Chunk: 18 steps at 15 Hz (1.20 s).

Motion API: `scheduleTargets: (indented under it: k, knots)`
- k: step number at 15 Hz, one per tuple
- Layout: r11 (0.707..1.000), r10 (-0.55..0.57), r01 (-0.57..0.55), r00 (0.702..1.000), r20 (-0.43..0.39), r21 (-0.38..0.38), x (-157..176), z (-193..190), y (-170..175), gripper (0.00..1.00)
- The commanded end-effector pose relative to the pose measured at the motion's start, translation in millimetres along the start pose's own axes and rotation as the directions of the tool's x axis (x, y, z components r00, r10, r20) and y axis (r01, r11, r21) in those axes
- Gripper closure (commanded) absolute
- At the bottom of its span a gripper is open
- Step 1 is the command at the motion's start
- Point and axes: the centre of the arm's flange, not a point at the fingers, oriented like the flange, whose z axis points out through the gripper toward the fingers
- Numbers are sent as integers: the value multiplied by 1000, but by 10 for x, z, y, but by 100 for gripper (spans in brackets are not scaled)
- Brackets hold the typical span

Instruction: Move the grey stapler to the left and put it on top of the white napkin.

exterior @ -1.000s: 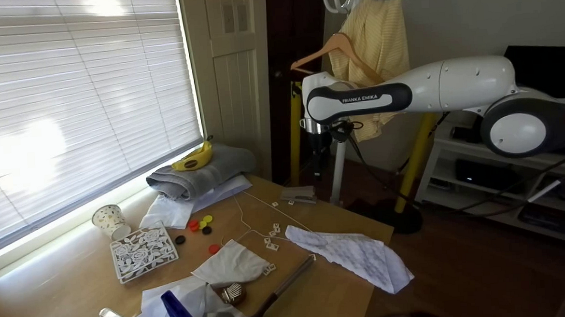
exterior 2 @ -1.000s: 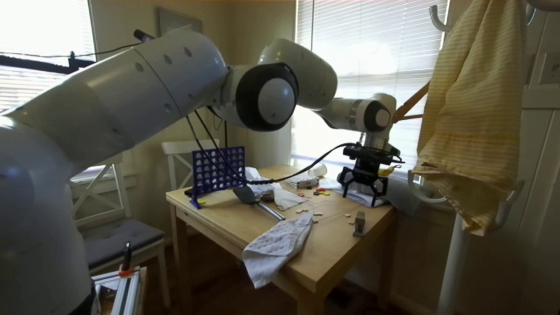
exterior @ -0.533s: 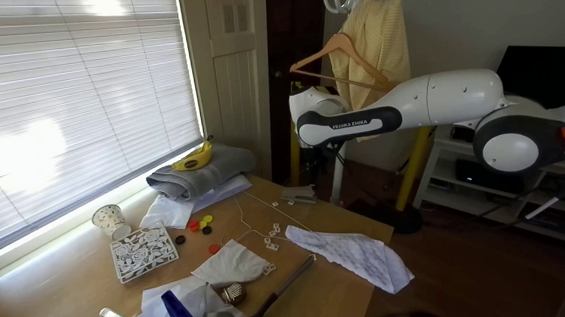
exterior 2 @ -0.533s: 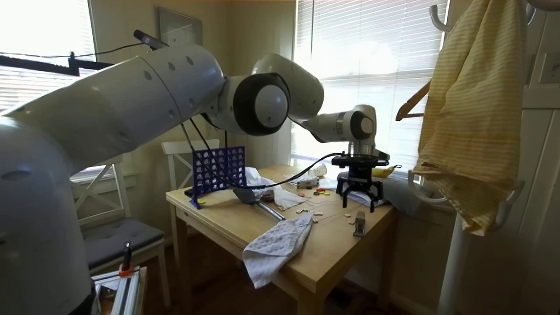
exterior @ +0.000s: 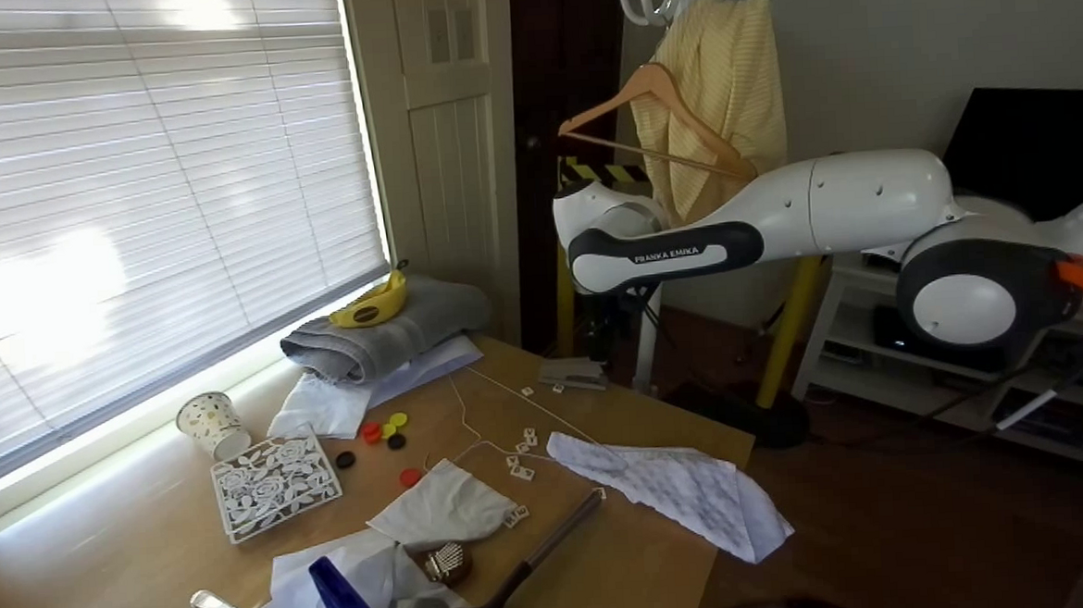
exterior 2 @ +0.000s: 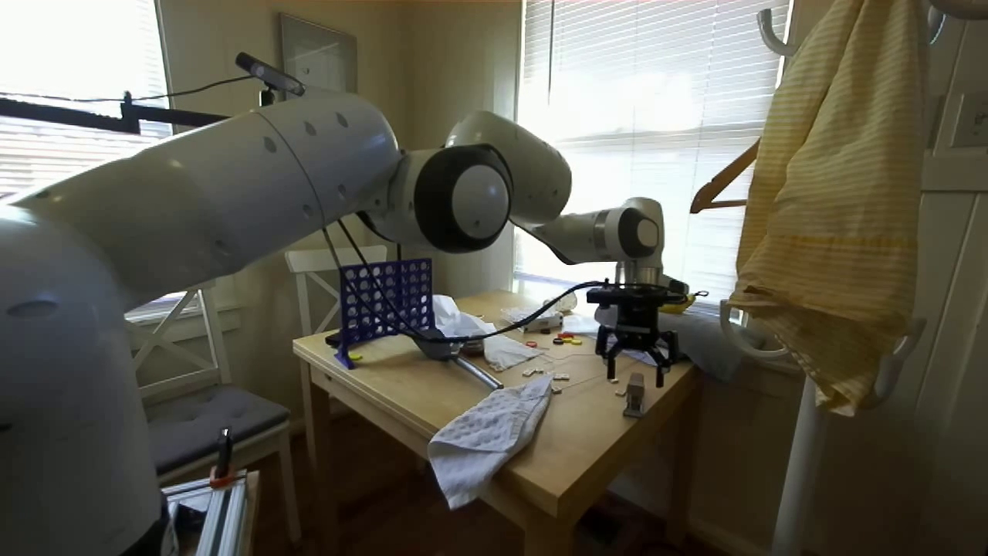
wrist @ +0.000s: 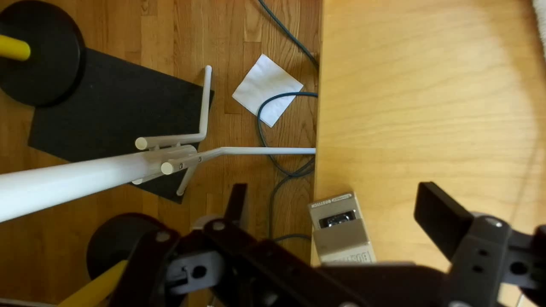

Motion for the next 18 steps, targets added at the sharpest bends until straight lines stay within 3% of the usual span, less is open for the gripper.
scheduleTargets:
  k: [1, 4, 7, 13, 18]
  knots:
    - [981, -180, 181, 984, 13, -70, -31, 31, 87, 0]
    - [942, -313, 312, 950, 13, -124, 19, 67, 150, 0]
    - [927, -353, 342, 934, -46, -154, 154, 27, 82, 0]
    - [936, -350, 342, 931, -103, -88, 291, 91, -103, 0]
    - [942, -336, 331, 928, -162, -55, 420, 183, 35, 0]
